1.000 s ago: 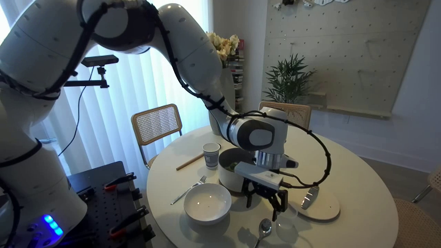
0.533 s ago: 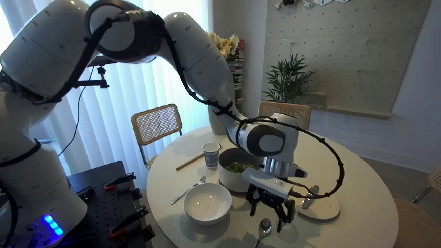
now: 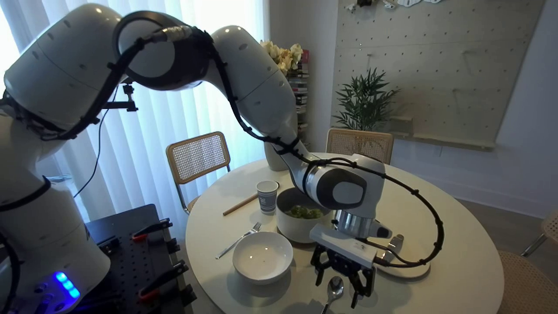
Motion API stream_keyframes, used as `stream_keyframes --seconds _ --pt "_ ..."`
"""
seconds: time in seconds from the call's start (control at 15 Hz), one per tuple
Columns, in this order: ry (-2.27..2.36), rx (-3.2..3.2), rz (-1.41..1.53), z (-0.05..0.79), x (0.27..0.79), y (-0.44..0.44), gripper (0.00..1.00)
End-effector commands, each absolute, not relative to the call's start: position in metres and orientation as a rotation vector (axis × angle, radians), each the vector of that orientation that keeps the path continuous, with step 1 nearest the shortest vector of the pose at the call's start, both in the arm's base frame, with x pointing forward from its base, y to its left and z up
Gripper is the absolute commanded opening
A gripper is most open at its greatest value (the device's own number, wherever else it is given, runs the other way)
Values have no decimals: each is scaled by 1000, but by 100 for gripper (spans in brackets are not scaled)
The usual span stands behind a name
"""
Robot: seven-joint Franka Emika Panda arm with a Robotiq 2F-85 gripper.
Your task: Swap the places of the cup and the cutlery
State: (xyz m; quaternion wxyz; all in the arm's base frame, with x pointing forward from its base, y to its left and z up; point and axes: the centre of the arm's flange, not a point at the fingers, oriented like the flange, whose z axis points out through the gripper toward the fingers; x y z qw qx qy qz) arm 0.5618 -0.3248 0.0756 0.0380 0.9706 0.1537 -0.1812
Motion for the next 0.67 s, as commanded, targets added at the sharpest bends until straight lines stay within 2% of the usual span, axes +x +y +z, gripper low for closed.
stream_keyframes --seconds 0.0,0.6 --pt "560 2978 -589 67 570 -323 100" --pt "591 2974 -600 55 566 -316 100"
